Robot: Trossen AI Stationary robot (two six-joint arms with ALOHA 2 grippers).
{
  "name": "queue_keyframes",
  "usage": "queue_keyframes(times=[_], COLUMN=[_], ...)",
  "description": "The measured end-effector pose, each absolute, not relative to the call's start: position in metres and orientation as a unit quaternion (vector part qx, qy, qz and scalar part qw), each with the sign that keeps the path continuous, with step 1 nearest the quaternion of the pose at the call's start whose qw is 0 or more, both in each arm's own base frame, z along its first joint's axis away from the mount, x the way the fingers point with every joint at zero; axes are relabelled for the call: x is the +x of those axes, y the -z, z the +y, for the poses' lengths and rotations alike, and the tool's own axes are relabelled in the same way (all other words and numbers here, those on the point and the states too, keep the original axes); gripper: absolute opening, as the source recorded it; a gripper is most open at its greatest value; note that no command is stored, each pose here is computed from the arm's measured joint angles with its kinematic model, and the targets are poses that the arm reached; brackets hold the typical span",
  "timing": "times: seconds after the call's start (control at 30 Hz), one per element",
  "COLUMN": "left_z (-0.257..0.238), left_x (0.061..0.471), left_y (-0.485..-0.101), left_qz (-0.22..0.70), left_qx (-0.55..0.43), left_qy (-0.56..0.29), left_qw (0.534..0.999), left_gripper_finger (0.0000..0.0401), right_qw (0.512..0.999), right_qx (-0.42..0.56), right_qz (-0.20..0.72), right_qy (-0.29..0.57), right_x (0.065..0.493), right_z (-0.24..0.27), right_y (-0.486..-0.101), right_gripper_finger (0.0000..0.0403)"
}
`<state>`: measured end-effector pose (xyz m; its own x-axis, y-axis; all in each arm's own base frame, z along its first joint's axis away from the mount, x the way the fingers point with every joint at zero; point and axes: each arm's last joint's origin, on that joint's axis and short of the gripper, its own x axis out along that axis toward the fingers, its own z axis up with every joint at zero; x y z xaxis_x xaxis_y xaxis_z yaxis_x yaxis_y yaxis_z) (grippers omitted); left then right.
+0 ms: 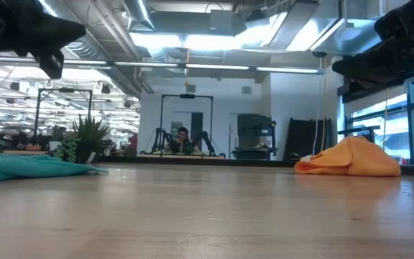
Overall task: Roll microfiber towels into tight, uniform cylinder then place into a basket
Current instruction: Fold the blue microfiber cloth
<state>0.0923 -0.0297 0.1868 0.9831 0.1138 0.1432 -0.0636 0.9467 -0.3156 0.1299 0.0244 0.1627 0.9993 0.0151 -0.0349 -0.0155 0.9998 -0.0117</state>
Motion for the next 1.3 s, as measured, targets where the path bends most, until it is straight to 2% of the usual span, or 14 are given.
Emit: queue_keyframes(times=[0.13,0.27,0.47,0.67,0.87,1.07,1.3], left_z=[-0.028,-0.026,-0.028,-0.038,-0.053,-0.071,-0.094], left_x=[0.088,0.084,0.09,0.107,0.129,0.149,0.157], left_y=[-0.208,-0.232,-0.258,-0.271,-0.267,-0.254,-0.229], left_qz=[-0.1,-0.082,-0.009,0.104,0.255,0.348,0.468], left_qx=[-0.168,-0.151,-0.116,-0.163,-0.193,-0.213,-0.327], left_qy=[-0.042,-0.041,-0.054,-0.071,-0.071,-0.049,-0.056], left_qw=[0.98,0.984,0.992,0.979,0.945,0.912,0.819], left_gripper_finger=[0.0003,0.0001,0.0,0.0,0.0,0.0,0.0], right_qw=[1.0,1.0,1.0,1.0,0.999,0.998,0.998], right_qx=[-0.007,-0.024,-0.029,-0.029,-0.029,-0.027,-0.027], right_qz=[0.017,0.011,0.01,0.01,0.009,0.004,0.001], right_qy=[-0.008,-0.008,-0.008,-0.008,-0.012,-0.059,-0.061], right_x=[0.13,0.13,0.13,0.13,0.13,0.13,0.13], right_z=[0.024,0.024,0.024,0.024,0.025,0.027,0.028], right_y=[-0.163,-0.164,-0.164,-0.164,-0.164,-0.165,-0.166], right_gripper_finger=[0.0005,0.0005,0.0005,0.0005,0.0005,0.0005,0.0005])
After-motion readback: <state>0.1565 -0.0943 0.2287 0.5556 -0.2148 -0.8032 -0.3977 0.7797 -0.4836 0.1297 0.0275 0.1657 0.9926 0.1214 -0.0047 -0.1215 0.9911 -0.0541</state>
